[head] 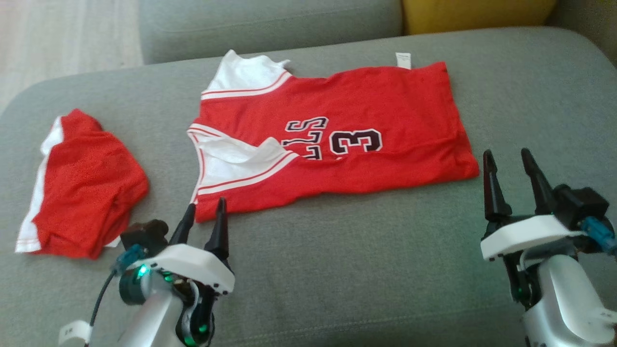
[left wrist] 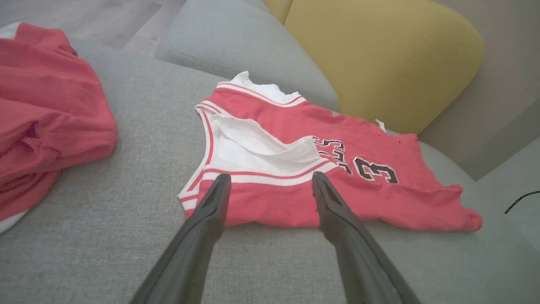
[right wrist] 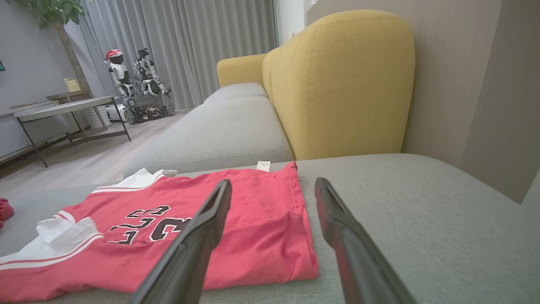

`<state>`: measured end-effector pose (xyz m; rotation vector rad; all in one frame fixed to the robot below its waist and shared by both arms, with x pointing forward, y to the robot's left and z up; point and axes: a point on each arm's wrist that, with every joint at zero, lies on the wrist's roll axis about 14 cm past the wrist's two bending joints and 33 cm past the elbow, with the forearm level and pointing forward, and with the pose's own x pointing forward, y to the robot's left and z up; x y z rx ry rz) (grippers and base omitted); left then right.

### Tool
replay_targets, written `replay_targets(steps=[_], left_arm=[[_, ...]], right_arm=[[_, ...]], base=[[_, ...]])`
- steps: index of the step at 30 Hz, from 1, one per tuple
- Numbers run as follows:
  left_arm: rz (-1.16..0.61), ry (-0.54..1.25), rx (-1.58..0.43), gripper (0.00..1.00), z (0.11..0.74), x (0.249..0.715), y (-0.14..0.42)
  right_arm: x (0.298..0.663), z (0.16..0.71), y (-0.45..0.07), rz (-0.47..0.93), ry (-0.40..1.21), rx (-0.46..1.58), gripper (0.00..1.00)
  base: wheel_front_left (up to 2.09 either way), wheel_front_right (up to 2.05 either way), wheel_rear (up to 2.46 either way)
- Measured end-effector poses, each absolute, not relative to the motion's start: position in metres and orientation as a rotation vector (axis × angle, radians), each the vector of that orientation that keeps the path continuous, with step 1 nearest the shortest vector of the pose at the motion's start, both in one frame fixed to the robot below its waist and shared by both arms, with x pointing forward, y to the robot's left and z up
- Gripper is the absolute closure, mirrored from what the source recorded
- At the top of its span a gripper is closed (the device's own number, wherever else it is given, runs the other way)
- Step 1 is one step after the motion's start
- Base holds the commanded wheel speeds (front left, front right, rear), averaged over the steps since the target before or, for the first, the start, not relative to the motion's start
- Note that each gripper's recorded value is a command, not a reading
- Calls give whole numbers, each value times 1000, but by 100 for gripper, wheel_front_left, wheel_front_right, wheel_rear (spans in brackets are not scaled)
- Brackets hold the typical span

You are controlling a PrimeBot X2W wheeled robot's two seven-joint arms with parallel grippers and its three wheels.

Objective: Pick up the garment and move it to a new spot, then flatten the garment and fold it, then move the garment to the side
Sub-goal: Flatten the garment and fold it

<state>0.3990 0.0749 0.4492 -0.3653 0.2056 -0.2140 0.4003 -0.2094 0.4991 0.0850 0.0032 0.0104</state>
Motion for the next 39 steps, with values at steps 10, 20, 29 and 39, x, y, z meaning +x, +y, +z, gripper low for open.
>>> replay_targets(steps=[10, 20, 29, 39], left_arm=[[-129, 331, -256, 0, 411, 426, 86], [-155, 509, -152, 0, 368, 431, 84], [-225, 478, -191, 100, 376, 431, 73], [-226, 263, -259, 100, 431, 454, 75]], right_arm=[[396, 506, -219, -28, -5, 85, 0], [395, 505, -228, -53, 1, 72, 0], [399, 492, -225, -51, 58, 81, 0], [406, 436, -232, -95, 288, 145, 0]], base=[[0, 0, 0], [0, 0, 0], [0, 0, 0], [0, 0, 0]])
